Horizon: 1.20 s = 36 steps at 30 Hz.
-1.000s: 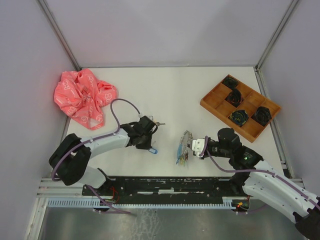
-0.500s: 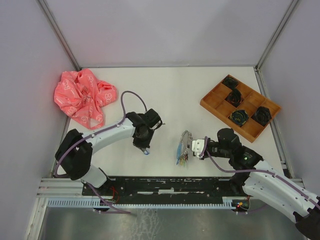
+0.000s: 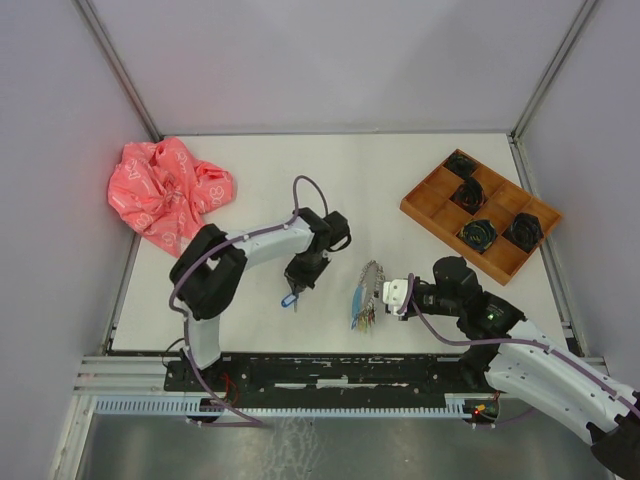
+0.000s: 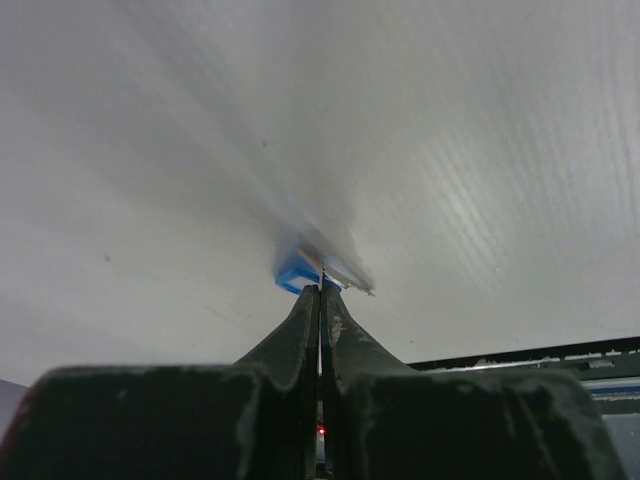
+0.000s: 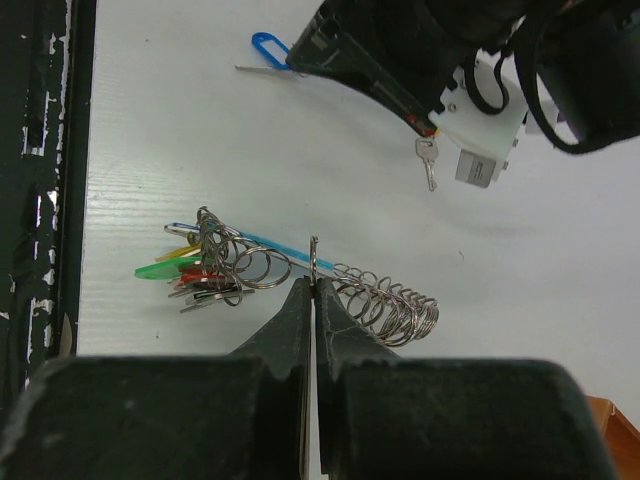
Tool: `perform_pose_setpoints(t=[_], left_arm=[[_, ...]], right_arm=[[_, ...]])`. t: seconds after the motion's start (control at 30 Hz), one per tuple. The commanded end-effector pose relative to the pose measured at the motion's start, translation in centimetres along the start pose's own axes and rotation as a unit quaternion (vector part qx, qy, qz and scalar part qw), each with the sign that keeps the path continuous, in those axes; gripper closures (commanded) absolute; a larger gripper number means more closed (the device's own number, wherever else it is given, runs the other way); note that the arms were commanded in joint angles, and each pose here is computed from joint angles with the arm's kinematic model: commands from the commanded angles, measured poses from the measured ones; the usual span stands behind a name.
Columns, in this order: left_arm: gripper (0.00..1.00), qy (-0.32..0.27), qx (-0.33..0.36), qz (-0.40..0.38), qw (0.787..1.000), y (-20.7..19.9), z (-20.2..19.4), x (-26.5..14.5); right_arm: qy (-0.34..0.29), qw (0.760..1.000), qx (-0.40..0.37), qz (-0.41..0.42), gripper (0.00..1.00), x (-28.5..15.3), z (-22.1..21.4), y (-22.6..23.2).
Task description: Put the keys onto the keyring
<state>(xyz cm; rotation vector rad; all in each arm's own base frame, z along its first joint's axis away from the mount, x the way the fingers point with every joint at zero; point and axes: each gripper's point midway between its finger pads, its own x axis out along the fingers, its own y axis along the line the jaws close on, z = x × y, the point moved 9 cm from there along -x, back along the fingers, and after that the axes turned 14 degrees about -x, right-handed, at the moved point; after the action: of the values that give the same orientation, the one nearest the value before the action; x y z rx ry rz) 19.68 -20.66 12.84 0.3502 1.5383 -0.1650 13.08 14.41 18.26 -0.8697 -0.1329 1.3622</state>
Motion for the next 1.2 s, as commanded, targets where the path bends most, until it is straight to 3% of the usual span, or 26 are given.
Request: perform_pose_setpoints(t=[0.0, 0.2, 0.43, 0.63, 0.83, 1.03, 1.17], left_arm=[[0.96, -0.022, 0.065, -0.011, 0.998, -1.7, 2.7, 0.3], [0.80, -0.049, 0.068, -0.043, 0.996, -3.3, 4.4, 0.7], [0.57, -0.151, 0.020, -0.082, 0.985, -2.7, 3.5, -1.2], [0.54, -0.273, -0.051, -0.125, 0.952, -1.1, 1.1, -1.3], [0.55, -0.386, -0.101, -0.196, 0.896, -0.1, -0.9, -0.9], [0.58, -0.437, -0.101, -0.223, 0.866, 0.4, -1.9, 0.9], [0.60, -0.436, -0.098, -0.231, 0.865, 0.2, -2.1, 1.9]], right_arm=[[-0.028, 0.999, -0.020, -0.018, 0.99, -0.1, 1.3, -1.2], [-0.027, 0.999, -0.019, -0.017, 0.99, -0.1, 1.3, -1.1], [-0.034, 0.999, -0.019, -0.011, 0.99, 0.1, 1.4, -1.0], [-0.037, 0.999, -0.017, -0.004, 0.99, 0.3, 1.4, -0.9], [-0.038, 0.999, -0.016, -0.003, 0.99, 0.4, 1.4, -1.0], [-0.036, 0.999, -0.014, 0.000, 0.99, 0.5, 1.3, -0.9], [-0.035, 0.999, -0.013, 0.003, 0.99, 0.5, 1.3, -0.8]])
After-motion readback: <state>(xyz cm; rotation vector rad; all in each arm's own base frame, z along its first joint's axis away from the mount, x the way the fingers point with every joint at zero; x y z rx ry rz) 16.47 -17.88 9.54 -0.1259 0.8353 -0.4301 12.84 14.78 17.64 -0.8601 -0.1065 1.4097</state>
